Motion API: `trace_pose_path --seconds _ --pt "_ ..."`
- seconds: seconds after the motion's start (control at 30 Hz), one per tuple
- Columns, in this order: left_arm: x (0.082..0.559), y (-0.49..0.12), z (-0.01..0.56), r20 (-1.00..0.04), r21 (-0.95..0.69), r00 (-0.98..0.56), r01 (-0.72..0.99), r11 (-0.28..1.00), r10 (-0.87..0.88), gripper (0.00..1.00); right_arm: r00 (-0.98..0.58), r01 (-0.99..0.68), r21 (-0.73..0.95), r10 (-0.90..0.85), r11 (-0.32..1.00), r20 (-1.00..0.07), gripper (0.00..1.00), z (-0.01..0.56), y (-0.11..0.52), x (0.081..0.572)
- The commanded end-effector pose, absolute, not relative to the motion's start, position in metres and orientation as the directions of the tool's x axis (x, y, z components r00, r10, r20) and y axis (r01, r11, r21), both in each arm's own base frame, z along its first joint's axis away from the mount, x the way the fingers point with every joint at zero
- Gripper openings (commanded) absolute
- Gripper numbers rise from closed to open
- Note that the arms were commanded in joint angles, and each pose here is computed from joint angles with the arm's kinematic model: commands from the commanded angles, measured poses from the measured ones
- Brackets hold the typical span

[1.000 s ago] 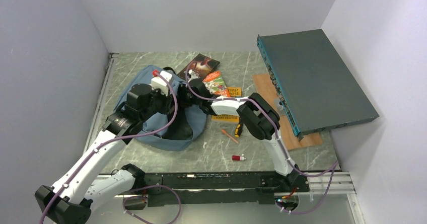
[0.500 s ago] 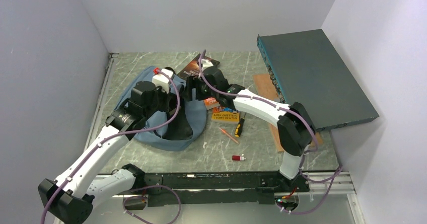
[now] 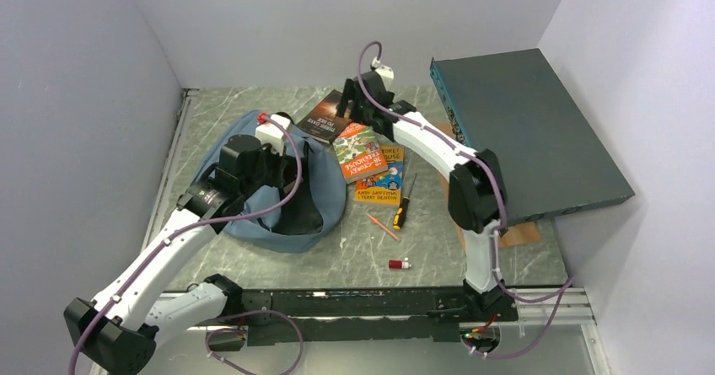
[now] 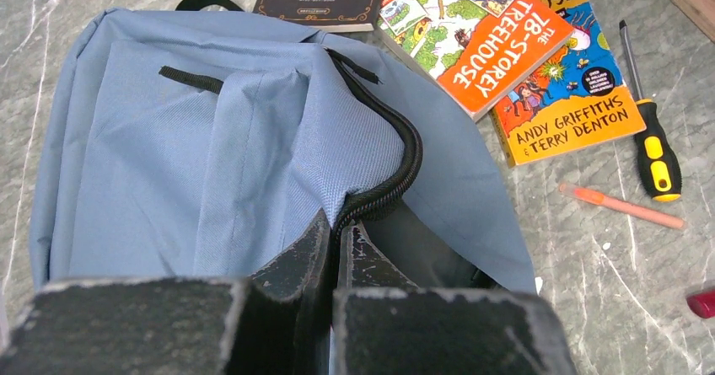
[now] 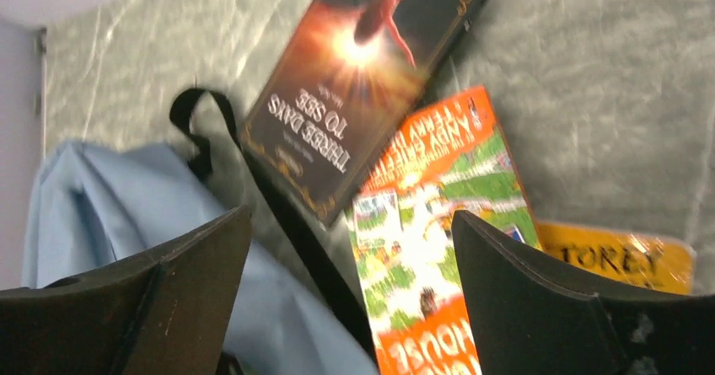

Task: Pack the student bag
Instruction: Place the book in the student bag, then pick up the book from the center of the board.

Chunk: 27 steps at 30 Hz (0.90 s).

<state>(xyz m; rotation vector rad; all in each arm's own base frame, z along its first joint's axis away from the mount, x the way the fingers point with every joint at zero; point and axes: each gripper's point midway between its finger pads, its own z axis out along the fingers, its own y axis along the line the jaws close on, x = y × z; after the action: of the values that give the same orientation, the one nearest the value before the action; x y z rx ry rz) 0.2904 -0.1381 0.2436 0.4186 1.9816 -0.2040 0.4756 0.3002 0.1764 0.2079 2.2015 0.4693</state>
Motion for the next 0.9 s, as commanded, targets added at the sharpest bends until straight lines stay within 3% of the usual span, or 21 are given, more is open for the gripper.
trace_pose_path --seconds 0.0,0.13,0.33,0.5,0.6,0.7,0.87 --pt "0.29 -0.142 0.279 -0.941 0.013 -0.306 0.389 0.921 0.142 0.0 -0.481 0.152 0.374 0.399 0.915 -0.781 0.92 0.185 0.301 0.522" --pt "0.287 -0.15 0.28 -0.943 -0.01 -0.305 0.423 0.906 0.132 0.0 -0.417 0.194 0.316 0.369 0.929 -0.83 0.95 0.187 0.3 0.553" --pt "0.284 -0.15 0.287 -0.948 -0.024 -0.297 0.428 0.904 0.115 0.0 -0.396 0.187 0.252 0.308 0.949 -0.865 0.98 0.179 0.3 0.558" --pt "0.28 -0.147 0.293 -0.955 -0.029 -0.28 0.423 0.906 0.1 0.0 -0.42 0.034 0.11 0.114 0.993 -0.901 1.0 0.168 0.339 0.546" --pt "0.28 -0.134 0.296 -0.956 -0.027 -0.283 0.348 0.937 0.077 0.0 -0.443 0.017 0.12 0.115 0.993 -0.889 1.0 0.165 0.349 0.536" --pt "0.268 -0.11 0.272 -0.918 -0.074 -0.396 0.195 0.978 0.009 0.0 -0.46 -0.044 0.147 0.11 0.988 -0.881 0.99 0.161 0.366 0.524" --pt "0.245 -0.085 0.222 -0.847 -0.012 -0.529 0.112 0.994 0.049 0.0 -0.407 -0.276 -0.033 -0.148 0.961 -0.902 0.98 0.156 0.393 0.507"
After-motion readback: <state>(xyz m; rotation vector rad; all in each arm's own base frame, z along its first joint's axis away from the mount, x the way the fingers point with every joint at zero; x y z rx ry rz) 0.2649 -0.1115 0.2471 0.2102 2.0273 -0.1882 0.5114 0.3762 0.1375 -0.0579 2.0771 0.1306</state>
